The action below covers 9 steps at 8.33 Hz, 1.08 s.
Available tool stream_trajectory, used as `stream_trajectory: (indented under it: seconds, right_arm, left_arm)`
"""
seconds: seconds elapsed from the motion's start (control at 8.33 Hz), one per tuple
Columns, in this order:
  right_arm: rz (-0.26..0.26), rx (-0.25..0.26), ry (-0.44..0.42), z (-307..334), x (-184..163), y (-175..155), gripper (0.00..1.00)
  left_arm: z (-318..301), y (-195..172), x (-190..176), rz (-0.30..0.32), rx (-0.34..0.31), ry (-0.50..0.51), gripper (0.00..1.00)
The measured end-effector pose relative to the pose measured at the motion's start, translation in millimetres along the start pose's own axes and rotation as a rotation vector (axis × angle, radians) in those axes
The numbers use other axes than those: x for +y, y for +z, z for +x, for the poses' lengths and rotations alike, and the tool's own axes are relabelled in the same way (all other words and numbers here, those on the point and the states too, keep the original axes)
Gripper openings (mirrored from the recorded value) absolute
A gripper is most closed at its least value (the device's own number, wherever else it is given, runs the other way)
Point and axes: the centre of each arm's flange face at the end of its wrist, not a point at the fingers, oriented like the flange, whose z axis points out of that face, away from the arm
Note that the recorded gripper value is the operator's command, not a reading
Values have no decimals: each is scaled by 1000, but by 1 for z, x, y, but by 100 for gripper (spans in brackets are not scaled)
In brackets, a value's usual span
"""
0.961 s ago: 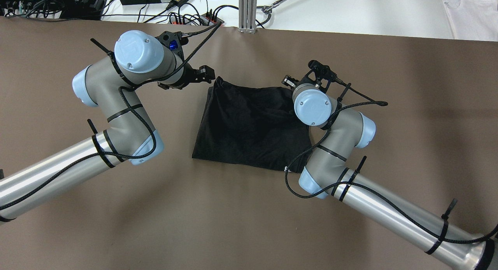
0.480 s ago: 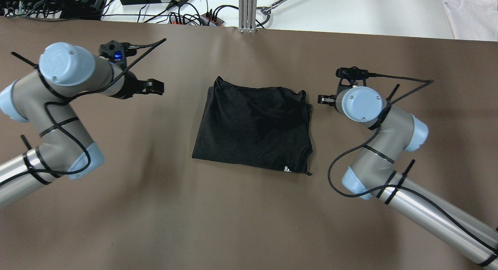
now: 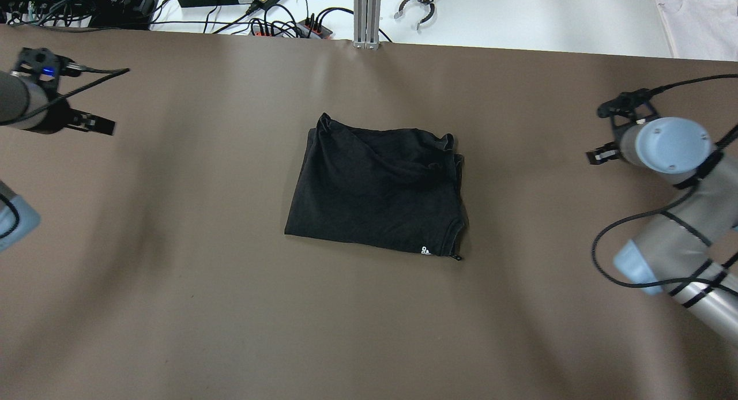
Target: Fold clothes
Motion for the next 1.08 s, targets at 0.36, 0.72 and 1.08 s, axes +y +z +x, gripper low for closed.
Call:
stream_trajectory:
  seconds: [0.36, 0.72, 1.08]
  right_arm:
    - [-39, 77, -144, 147, 50, -28, 94]
    - [-93, 141, -118, 225, 116, -47, 94]
    - [-87, 181, -88, 238, 124, -54, 94]
  left_arm:
    - [-166, -33, 17, -5, -169, 152, 100]
    - [-240, -52, 53, -14, -240, 130, 100]
    - [-251, -61, 68, 49, -271, 141, 100]
